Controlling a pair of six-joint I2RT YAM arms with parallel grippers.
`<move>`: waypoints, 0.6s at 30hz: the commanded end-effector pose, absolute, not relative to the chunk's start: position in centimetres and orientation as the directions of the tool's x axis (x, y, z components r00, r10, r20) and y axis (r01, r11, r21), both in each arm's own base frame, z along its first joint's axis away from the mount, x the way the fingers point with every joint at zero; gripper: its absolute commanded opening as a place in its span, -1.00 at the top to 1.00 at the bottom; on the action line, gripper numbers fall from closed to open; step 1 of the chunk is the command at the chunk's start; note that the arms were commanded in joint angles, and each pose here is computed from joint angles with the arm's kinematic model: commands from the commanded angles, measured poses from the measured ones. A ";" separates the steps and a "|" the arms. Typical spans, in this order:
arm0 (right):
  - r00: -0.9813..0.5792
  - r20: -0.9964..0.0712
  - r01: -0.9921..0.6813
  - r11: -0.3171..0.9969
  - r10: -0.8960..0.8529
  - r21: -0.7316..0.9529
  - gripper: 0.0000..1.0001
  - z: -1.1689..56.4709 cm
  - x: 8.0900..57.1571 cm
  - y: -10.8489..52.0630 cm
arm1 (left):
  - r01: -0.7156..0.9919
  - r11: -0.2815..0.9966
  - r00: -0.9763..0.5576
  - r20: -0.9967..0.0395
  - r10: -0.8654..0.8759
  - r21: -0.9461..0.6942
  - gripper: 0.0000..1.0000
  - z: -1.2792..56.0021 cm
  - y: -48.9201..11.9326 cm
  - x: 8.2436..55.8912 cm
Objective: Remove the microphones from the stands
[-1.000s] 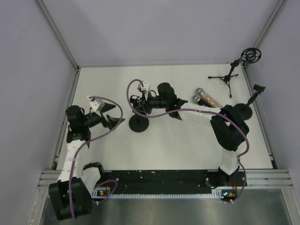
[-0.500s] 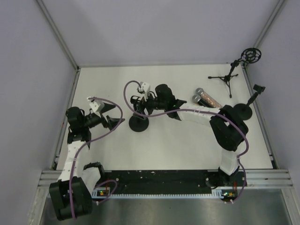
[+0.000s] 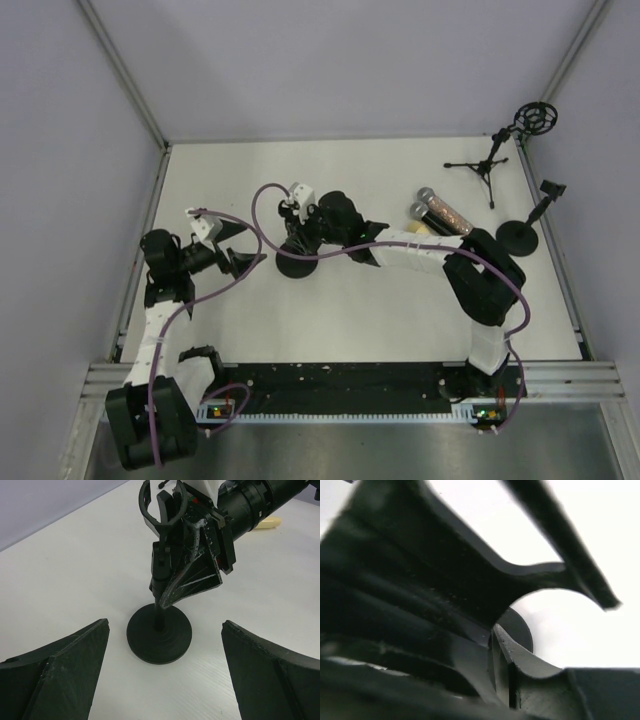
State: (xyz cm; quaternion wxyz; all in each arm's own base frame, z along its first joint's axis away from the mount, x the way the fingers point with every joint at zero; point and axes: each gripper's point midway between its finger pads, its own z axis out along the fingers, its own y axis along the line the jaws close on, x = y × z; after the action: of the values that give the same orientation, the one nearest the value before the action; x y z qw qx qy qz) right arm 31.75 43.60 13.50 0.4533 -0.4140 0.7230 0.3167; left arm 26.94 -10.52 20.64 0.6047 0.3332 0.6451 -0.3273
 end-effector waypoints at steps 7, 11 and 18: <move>-0.148 -0.967 -0.750 0.660 -0.209 -0.028 0.47 21.1 39.7 39.7 | 0.825 0.565 -0.013 -0.999 0.038 0.010 -0.98 20.9 -10.2 27.2; -0.128 -0.975 -0.693 0.720 -0.182 -0.043 0.48 23.1 44.0 36.9 | 0.820 0.572 -0.016 -0.999 0.039 0.009 -0.98 20.8 -10.1 27.4; -0.180 -0.978 -0.592 0.805 -0.109 0.020 0.51 22.7 52.4 31.2 | 0.796 0.606 -0.025 -0.999 0.040 0.005 -0.98 20.5 -9.1 27.9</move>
State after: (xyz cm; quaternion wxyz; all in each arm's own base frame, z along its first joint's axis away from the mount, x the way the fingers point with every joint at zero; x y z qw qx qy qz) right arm 47.03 33.26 17.43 0.5253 -0.2819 0.7777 0.1992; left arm 27.44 -9.80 20.17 0.6044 0.3189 0.6546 -0.3232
